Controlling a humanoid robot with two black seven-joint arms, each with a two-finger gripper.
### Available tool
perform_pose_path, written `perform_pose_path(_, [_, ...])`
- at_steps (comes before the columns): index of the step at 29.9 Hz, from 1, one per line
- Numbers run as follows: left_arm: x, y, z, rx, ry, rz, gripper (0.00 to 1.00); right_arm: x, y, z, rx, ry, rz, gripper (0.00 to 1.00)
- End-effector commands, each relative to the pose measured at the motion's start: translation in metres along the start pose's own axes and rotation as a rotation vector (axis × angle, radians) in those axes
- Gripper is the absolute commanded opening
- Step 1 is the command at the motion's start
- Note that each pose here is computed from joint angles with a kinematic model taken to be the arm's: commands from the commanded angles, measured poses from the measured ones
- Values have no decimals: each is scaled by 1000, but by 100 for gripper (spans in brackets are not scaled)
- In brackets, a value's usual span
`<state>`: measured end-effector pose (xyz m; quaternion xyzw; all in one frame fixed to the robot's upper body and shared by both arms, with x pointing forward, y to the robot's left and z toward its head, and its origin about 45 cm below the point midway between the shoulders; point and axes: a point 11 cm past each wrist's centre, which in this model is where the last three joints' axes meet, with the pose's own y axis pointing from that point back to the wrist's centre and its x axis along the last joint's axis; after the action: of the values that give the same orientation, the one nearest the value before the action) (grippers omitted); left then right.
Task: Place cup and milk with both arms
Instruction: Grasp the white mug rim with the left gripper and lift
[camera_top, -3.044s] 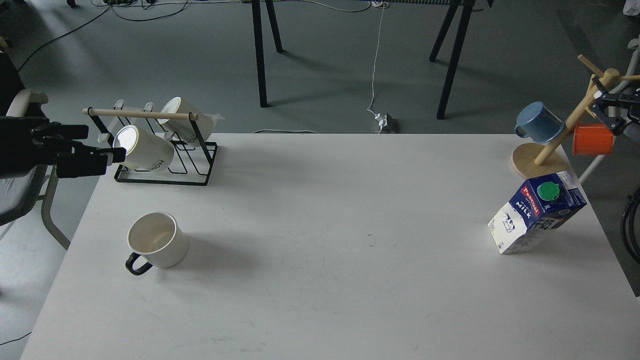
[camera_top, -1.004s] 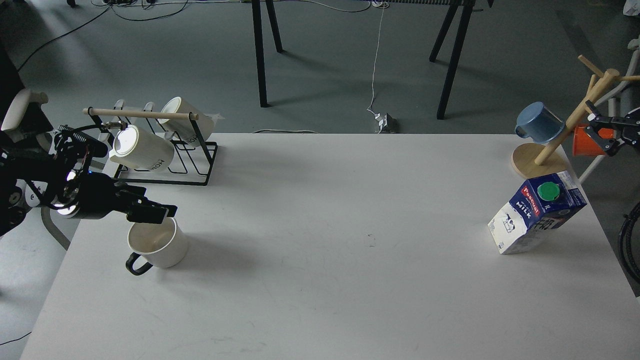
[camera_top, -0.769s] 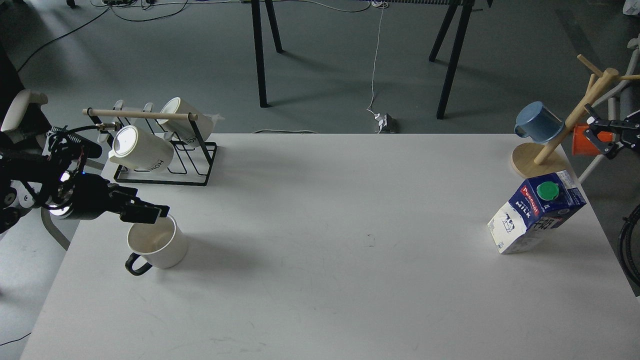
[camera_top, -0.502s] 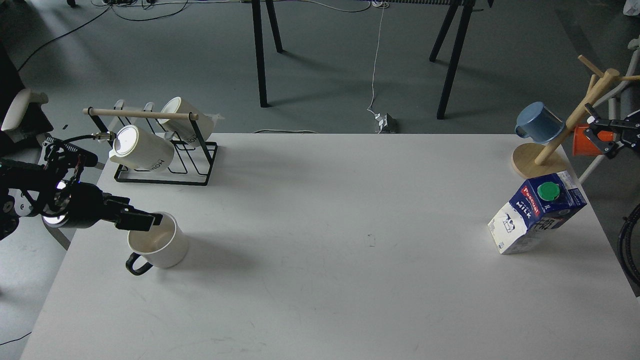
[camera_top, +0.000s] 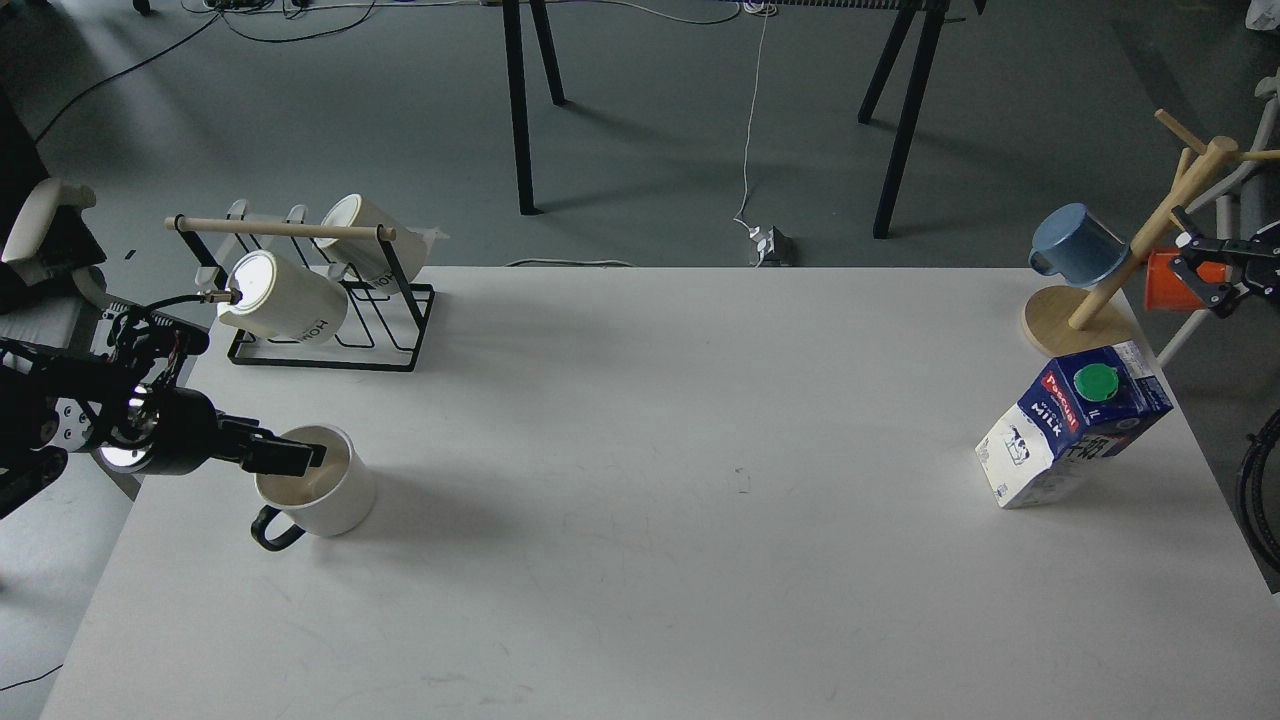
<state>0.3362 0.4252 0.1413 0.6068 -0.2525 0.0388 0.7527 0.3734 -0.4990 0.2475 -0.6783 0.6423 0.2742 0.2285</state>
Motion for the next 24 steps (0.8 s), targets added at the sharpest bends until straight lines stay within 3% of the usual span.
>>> perform_pose_path(1, [-5,-4,2,-8,4,-11,100,0,0,1,-1,0,0,99])
perform_pose_path(10, [-3,-11,11,-34,9,-5,97,4,3,2,-5,1,10,99])
perform_pose_path(12, [-2,-11,11,-33,11,-3,87,4,4,3,-7,-2,11,99])
perform_pose_path(17, [-3,-11,11,-40,20,1,49,5,4,4,-8,-2,13,99])
perform_pose_path(19, [-4,-11,12,-41,22,0,47,5,5,4,-9,0,13,99])
perform_pose_path(20, [-4,-11,12,-43,23,0,40,5,5,4,-9,-2,14,99])
perform_pose_path(24, [-21,-22,22,-74,30,-36,40,6,5,4,-11,-1,16,99])
